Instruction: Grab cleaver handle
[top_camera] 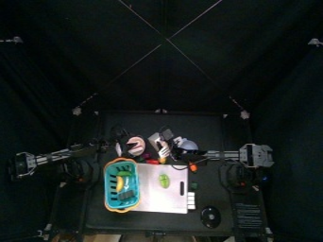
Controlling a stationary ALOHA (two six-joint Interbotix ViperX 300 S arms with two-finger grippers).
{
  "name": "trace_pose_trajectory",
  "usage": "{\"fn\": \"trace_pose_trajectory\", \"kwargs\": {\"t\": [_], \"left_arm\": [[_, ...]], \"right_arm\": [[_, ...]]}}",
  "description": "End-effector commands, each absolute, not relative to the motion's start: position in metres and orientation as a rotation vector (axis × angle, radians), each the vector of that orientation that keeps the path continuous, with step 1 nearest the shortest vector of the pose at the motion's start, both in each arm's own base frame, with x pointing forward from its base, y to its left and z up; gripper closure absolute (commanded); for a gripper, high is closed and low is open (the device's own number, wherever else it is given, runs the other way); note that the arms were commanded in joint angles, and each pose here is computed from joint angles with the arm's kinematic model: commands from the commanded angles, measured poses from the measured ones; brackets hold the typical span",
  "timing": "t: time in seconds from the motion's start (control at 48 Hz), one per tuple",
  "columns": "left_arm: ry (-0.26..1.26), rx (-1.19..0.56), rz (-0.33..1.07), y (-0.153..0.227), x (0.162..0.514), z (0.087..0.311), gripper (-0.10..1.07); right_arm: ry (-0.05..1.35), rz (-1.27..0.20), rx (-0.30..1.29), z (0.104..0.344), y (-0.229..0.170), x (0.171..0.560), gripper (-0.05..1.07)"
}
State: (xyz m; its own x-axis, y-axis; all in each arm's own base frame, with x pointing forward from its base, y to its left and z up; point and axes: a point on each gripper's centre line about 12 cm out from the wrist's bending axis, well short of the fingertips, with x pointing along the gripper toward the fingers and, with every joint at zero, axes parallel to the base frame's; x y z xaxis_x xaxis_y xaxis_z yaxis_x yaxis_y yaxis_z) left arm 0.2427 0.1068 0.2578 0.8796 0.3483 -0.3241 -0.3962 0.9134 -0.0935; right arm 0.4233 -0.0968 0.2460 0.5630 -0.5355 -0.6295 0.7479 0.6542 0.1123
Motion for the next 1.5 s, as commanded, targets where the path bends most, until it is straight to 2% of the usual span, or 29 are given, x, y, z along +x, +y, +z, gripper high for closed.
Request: {"fn": "trace_pose_trajectory", "kwargs": {"t": [0.0, 1.146, 1.271, 1.479], "left_arm": [[0.289, -0.164, 0.392, 0.108, 0.244, 0.263, 0.06], [0.298, -0.169, 0.398, 0.109, 0.243, 0.260, 0.06], [0.300, -0.169, 0.396, 0.108, 0.243, 0.260, 0.06], [0.300, -0.168, 0.396, 0.108, 0.242, 0.260, 0.06]], "right_arm": [[0.552, -0.769, 0.396, 0.262, -0.098, 0.428, 0.17], [0.560, -0.794, 0.386, 0.257, -0.104, 0.438, 0.19], [0.559, -0.794, 0.386, 0.258, -0.104, 0.439, 0.25], [0.564, -0.811, 0.391, 0.258, -0.105, 0.438, 0.43]]}}
